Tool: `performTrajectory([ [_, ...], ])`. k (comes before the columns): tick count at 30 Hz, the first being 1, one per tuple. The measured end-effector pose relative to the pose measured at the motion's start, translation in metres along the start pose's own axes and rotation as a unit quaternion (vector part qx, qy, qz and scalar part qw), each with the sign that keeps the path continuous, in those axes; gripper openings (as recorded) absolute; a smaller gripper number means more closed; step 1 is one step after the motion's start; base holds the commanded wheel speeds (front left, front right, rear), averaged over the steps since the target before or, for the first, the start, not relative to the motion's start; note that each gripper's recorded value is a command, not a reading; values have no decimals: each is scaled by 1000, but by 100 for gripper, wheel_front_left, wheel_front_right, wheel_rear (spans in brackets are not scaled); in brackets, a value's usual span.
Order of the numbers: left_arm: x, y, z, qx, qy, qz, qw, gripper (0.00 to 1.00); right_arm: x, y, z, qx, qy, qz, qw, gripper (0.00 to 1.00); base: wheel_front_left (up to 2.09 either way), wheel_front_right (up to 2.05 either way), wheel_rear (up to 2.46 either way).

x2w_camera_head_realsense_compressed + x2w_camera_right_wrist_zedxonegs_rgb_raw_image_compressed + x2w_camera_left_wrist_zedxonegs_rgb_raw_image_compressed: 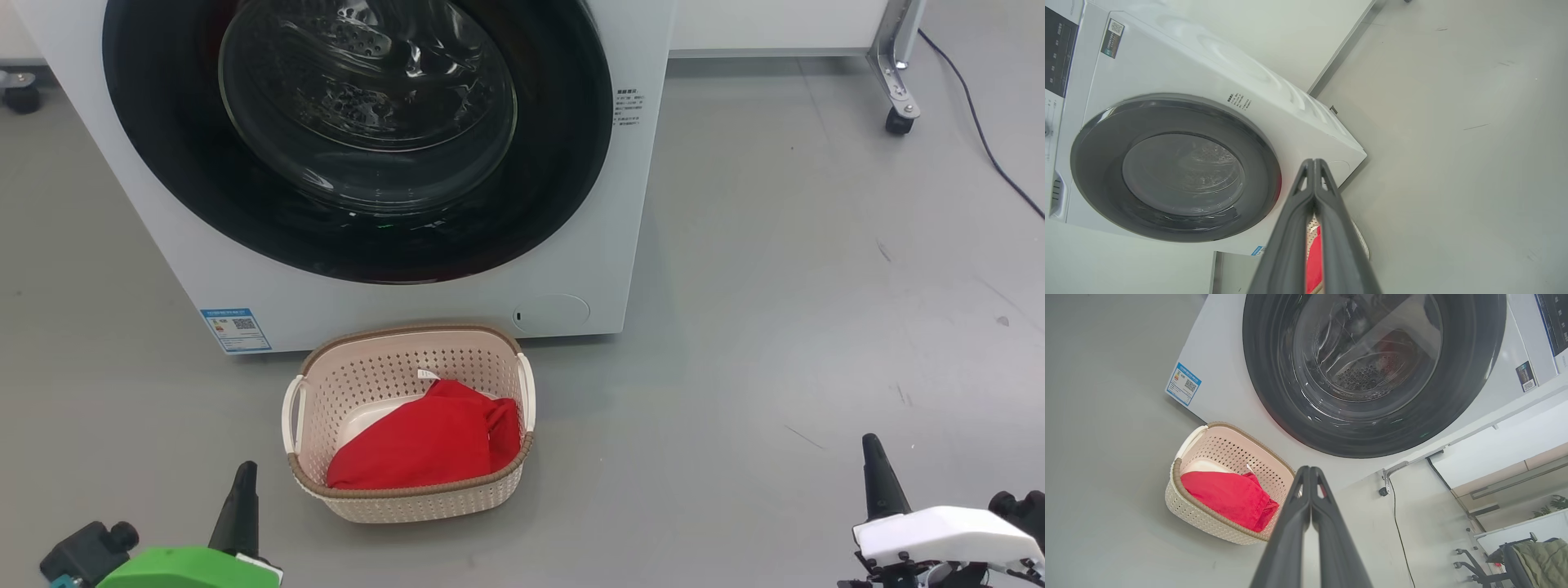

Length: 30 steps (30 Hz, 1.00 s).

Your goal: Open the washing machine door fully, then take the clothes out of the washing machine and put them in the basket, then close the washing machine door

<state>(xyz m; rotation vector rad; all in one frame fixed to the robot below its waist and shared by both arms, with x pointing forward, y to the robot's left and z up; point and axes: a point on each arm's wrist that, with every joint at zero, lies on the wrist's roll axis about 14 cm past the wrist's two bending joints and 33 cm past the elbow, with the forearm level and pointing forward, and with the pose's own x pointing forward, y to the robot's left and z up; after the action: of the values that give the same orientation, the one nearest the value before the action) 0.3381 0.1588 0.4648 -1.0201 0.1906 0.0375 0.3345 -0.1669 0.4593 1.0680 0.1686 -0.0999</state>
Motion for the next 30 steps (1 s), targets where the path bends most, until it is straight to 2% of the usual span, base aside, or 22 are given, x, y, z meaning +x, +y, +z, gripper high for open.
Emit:
performTrajectory([
  [17, 12, 2, 11, -118, -3, -6, 993, 0, 14, 0, 15, 110, -5, 8, 994, 0, 0, 0, 0],
  [30, 21, 1, 21, -209, -12, -18, 978, 0, 24, 3, 31, 193, -15, 25, 981, 0, 0, 0, 0],
])
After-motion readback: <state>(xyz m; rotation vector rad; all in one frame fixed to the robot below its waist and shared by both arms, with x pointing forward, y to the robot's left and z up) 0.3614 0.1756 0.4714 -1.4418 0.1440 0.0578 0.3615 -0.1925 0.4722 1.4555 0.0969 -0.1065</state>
